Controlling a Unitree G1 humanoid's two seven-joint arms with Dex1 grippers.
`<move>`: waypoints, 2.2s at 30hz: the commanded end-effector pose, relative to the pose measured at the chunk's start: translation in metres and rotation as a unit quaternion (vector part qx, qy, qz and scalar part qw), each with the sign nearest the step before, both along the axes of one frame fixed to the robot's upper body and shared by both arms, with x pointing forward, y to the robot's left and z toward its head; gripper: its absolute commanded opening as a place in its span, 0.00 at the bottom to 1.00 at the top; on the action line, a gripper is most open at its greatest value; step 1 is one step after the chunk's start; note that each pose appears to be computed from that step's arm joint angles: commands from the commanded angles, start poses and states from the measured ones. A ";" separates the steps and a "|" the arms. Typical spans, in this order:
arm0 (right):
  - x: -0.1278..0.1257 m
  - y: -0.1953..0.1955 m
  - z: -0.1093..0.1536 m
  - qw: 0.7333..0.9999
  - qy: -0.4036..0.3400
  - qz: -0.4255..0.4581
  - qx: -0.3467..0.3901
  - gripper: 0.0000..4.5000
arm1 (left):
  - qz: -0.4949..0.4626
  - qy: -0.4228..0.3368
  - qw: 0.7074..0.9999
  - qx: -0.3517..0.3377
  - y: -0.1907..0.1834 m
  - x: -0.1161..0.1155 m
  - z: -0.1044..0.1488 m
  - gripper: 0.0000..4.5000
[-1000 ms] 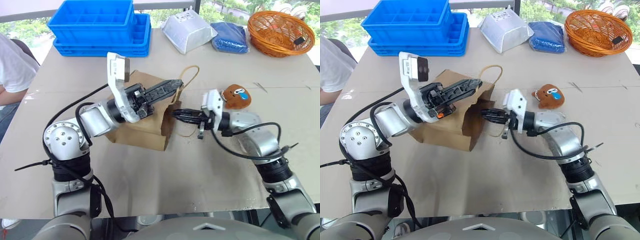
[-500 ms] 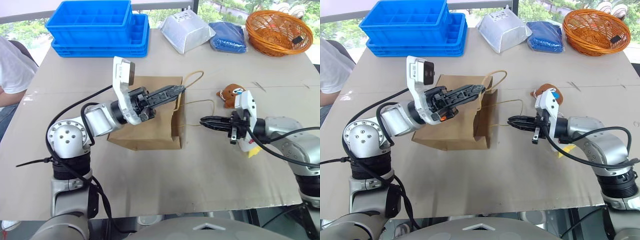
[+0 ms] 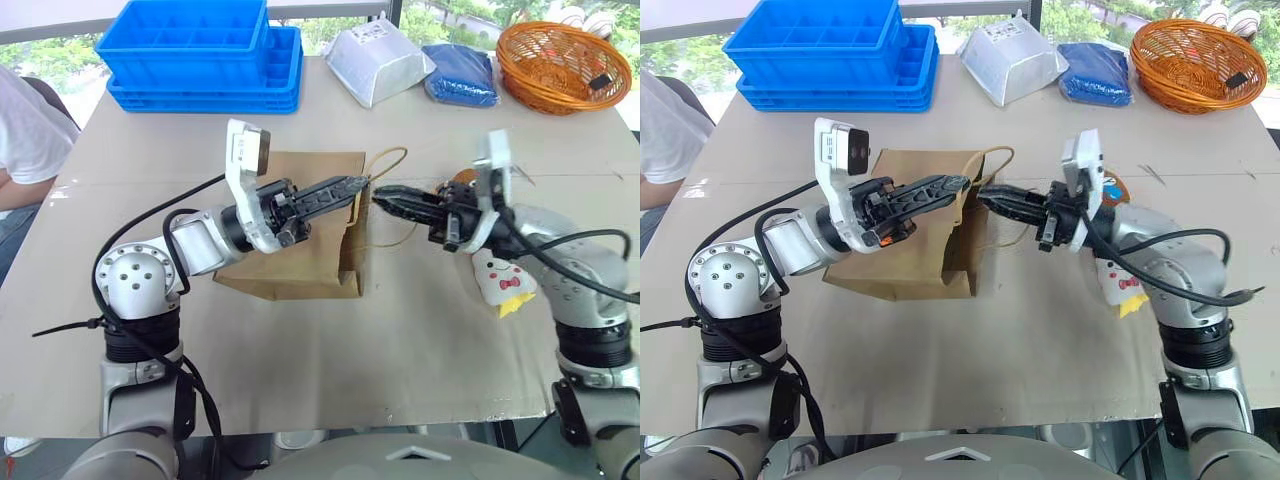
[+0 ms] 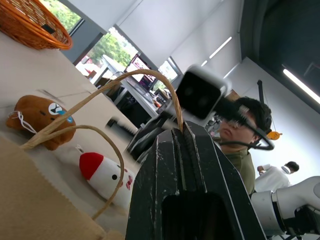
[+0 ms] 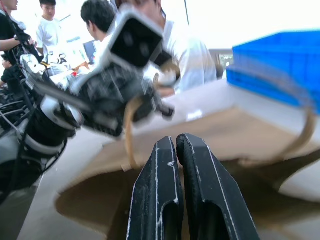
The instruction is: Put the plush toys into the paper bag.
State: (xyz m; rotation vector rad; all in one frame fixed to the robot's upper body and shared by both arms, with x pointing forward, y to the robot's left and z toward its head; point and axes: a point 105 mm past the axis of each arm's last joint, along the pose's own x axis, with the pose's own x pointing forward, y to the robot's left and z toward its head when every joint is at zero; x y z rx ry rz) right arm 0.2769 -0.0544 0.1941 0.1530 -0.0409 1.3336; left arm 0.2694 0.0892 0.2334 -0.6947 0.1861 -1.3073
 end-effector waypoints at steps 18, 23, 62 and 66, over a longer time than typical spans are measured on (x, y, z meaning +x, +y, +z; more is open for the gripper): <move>0.013 0.058 -0.078 0.953 -0.180 0.073 -0.232 0.01 | 0.004 -0.029 1.000 -0.004 -0.003 -0.003 0.008 0.00; 0.009 0.056 -0.114 0.924 -0.201 0.105 -0.308 0.01 | 0.041 -0.055 0.998 -0.004 -0.003 0.008 0.015 0.00; -0.036 -0.045 0.023 0.957 -0.120 -0.217 -0.154 0.99 | 0.110 -0.297 0.943 0.100 0.025 0.044 0.023 0.00; -0.046 -0.092 0.011 0.920 -0.080 -0.281 -0.262 0.99 | 0.111 -0.306 0.941 0.097 0.024 0.044 0.028 0.00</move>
